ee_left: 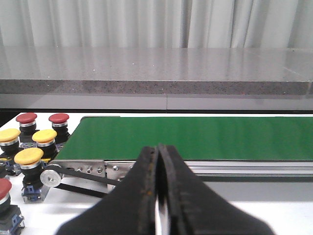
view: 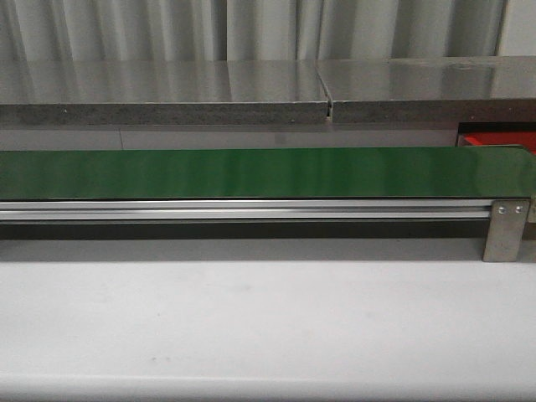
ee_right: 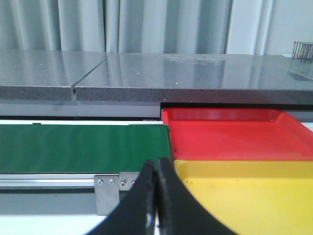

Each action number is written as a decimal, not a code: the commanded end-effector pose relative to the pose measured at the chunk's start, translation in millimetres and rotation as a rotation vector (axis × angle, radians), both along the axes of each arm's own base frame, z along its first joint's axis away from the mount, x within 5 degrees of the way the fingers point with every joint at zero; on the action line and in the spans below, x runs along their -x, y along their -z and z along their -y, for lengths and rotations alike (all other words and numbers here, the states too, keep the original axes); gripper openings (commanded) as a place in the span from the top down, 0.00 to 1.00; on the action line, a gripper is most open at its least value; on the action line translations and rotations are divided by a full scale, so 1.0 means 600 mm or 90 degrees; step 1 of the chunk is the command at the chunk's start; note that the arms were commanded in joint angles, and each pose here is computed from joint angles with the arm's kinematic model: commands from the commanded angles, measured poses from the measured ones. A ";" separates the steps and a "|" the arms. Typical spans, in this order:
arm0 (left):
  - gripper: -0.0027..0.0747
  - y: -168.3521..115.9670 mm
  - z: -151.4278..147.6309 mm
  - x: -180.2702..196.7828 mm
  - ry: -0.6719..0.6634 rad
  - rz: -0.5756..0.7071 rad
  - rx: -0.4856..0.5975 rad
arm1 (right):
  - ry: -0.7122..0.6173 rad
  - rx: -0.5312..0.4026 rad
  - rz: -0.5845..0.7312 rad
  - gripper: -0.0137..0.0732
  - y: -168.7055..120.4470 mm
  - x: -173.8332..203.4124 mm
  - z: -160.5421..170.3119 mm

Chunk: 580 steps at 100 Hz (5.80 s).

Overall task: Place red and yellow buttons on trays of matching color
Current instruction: 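Move the left gripper over a red button in the button cluster, then grasp the red mushroom button with the left gripper and lift it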

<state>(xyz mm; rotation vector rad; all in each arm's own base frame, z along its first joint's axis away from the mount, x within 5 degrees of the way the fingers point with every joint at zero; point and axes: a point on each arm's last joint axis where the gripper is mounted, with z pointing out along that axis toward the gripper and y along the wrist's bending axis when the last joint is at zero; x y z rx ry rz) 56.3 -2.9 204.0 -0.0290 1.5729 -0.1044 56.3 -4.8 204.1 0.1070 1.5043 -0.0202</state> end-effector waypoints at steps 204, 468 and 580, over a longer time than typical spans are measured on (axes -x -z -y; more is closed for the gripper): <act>0.64 -0.139 0.009 -0.137 0.013 -0.399 -0.010 | -0.003 0.015 0.071 0.93 -0.025 0.006 -0.001; 0.35 -0.026 -0.311 -0.448 -0.337 -0.795 0.336 | -0.003 0.015 0.071 0.93 -0.025 0.006 -0.001; 0.71 -0.202 -0.274 -0.398 -0.302 -0.697 0.281 | -0.003 0.015 0.071 0.93 -0.025 0.006 -0.001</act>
